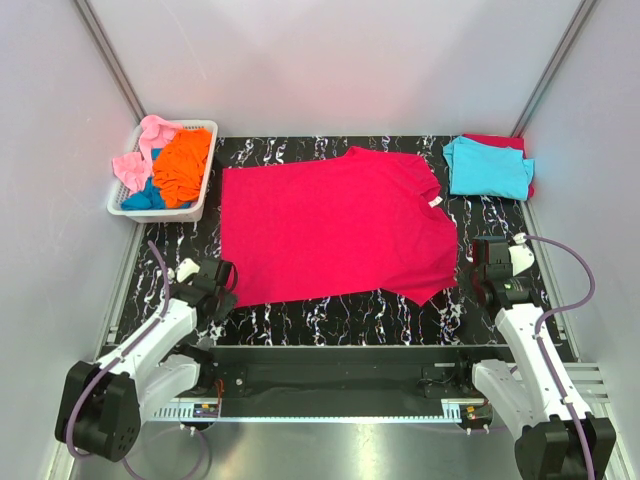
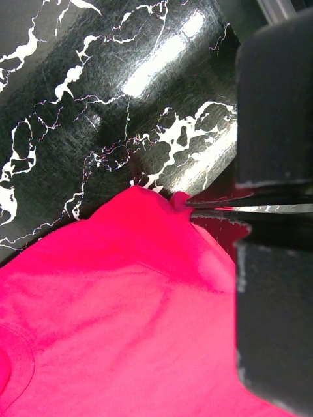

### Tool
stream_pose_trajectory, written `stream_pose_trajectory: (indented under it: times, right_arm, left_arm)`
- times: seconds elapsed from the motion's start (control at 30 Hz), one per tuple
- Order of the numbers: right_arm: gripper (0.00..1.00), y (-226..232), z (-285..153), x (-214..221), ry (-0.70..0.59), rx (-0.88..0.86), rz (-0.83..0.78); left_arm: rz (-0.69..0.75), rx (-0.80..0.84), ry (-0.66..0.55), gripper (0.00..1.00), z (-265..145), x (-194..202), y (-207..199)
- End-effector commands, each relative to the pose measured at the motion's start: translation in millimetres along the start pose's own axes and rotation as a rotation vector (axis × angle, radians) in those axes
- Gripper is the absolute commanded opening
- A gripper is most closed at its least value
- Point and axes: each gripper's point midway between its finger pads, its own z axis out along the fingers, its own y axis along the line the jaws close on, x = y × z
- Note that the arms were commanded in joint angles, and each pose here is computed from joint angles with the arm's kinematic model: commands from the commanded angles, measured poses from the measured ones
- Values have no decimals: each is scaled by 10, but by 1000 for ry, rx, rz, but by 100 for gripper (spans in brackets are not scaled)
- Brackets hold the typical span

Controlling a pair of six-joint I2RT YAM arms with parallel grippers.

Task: Fold and stack the t-shirts
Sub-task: Fold the tshirt

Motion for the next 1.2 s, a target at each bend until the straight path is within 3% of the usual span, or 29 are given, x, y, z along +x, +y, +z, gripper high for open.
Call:
stream_pose_trajectory:
  times: [0.0, 0.23, 0.9, 1.17]
  right_arm:
    - [0, 44, 14, -55, -26, -15, -1]
    - [0, 58, 18, -57, -24, -17, 1]
    - [0, 120, -179, -222, -71, -50, -19]
    - [0, 180, -265, -133, -32, -120, -26]
  left_arm:
    - [10, -11, -46, 24, 40, -74, 10]
    - [15, -11, -48, 0, 26, -80, 17]
    - [29, 128, -145, 0, -403, -424, -283]
    - [37, 137, -170, 0, -480, -528, -367]
